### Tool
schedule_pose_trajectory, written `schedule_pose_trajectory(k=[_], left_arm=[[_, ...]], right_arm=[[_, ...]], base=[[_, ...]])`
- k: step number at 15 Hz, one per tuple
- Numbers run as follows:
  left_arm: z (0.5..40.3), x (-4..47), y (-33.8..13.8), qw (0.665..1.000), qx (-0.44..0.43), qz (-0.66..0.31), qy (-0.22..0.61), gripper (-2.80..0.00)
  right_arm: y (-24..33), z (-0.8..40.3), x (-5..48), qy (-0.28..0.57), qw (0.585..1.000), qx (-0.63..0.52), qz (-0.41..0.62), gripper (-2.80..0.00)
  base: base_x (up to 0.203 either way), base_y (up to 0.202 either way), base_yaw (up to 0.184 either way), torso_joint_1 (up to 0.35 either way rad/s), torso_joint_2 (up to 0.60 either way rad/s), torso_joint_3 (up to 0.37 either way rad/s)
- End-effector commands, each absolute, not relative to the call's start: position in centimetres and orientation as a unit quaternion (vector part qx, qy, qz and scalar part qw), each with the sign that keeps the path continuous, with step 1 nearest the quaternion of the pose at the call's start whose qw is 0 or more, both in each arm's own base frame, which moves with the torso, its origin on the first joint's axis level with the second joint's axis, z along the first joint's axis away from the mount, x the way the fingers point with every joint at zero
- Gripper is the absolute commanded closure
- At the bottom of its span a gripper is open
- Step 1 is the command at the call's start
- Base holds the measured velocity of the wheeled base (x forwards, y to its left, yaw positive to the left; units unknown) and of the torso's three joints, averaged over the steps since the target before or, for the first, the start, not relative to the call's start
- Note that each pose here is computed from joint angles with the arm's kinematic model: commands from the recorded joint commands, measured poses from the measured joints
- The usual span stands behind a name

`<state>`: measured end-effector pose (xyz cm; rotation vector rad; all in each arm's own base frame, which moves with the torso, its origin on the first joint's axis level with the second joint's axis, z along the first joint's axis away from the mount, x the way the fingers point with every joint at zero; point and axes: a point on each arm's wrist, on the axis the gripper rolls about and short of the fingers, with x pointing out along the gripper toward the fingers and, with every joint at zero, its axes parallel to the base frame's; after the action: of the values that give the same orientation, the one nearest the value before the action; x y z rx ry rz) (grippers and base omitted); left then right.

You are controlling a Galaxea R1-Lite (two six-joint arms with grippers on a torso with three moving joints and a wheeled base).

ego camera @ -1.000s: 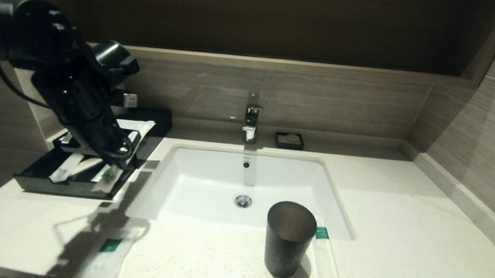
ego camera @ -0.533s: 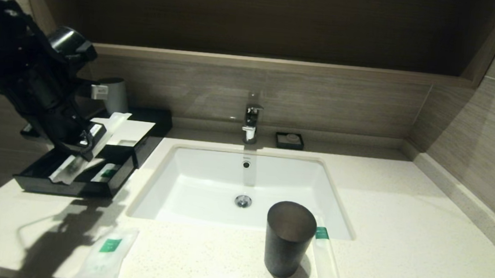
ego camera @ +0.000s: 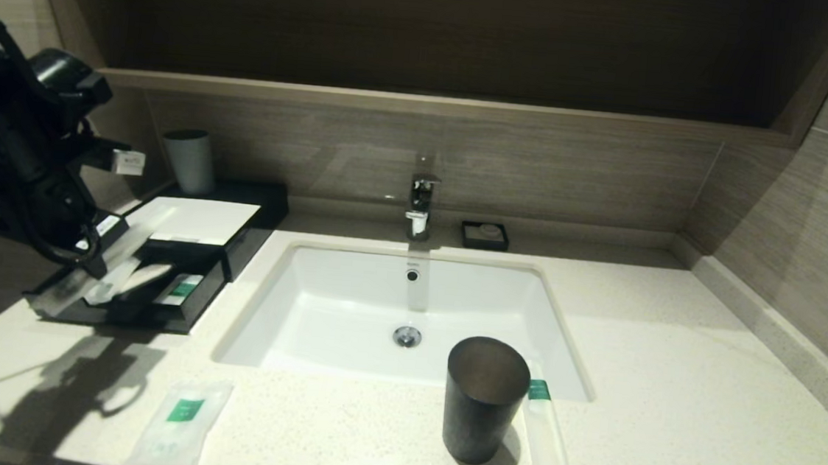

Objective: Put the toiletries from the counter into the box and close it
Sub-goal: Place the bathroom toiletry into the drawer

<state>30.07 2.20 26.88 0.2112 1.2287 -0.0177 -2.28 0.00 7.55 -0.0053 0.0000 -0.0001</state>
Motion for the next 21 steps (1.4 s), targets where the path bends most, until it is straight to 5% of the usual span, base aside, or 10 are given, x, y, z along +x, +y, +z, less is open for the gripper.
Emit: schedule_pose_trajectory(k=[1,9,21], left_arm=[[26.2,30.3,2.5,0.798,0.104,-0.013,0.593,0.00],[23.9,31.5,3.1,0.756,0.122,-0.036,0.642,0.00],[23.4,31.4,5.3,0.744,0.099,-0.016,0.661,0.00]], right_arm=[[0.0,7.5,-2.3,0.000,1.000,-0.003,0.000,0.00],[0.0,7.5,-2.3,0.000,1.000,-0.003,0.000,0.00],[0.0,7.5,-2.3,0.000,1.000,-0.003,0.000,0.00]], base=[[0.000,0.000,0.000,0.000,0.00,0.000],[0.000,0.000,0.000,0.000,0.00,0.000],[0.000,0.000,0.000,0.000,0.00,0.000]])
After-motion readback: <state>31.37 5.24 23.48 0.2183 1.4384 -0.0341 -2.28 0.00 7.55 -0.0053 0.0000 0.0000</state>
